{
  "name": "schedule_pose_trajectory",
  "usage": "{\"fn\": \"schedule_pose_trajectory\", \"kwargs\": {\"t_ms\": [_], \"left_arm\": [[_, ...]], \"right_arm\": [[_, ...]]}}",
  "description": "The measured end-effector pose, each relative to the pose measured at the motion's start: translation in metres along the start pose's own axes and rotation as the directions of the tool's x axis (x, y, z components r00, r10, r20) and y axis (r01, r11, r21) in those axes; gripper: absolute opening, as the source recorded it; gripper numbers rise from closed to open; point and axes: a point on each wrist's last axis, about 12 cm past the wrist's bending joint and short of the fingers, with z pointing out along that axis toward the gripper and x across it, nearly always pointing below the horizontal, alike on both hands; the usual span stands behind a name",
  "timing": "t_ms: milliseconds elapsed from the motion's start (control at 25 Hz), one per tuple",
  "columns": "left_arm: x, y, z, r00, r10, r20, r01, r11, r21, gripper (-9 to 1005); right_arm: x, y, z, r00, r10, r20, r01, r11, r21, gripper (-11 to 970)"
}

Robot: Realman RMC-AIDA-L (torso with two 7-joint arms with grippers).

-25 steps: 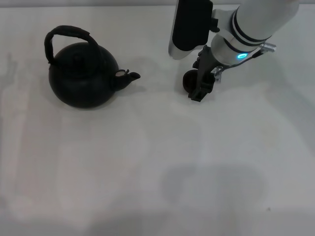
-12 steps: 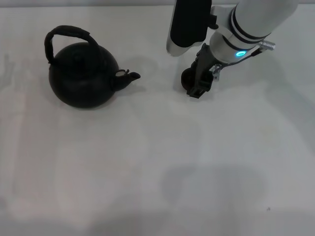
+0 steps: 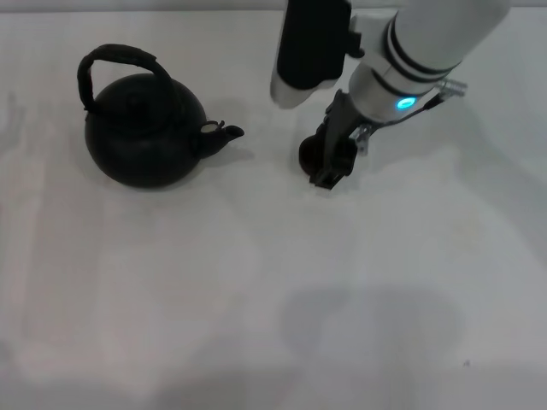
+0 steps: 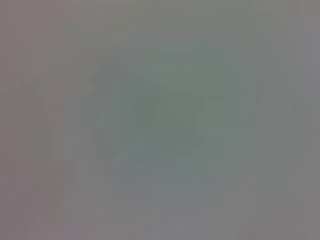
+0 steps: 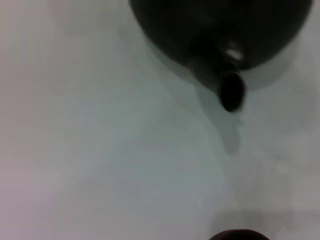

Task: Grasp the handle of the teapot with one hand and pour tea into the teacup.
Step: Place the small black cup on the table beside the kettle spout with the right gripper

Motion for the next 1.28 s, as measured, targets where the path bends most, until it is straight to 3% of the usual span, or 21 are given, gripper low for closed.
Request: {"fn": "schedule_pose_trajectory", "kwargs": {"t_ms": [400, 1280], "left_arm": [[0.001, 0.001, 0.0, 1.0, 0.008, -0.007, -0.008, 1.0, 0.004, 861], [0.0, 0.004, -0.002, 1.0, 0.016, -0.011, -0.016, 1.0, 0.0, 862]], "right_arm": [[-0.011, 0.034, 0.008, 0.997, -0.081, -0.01, 0.081, 0.997, -0.002, 744], [-0.014, 0.043, 0.011, 0.997, -0.077, 0.021, 0.077, 0.997, -0.001, 777]]}}
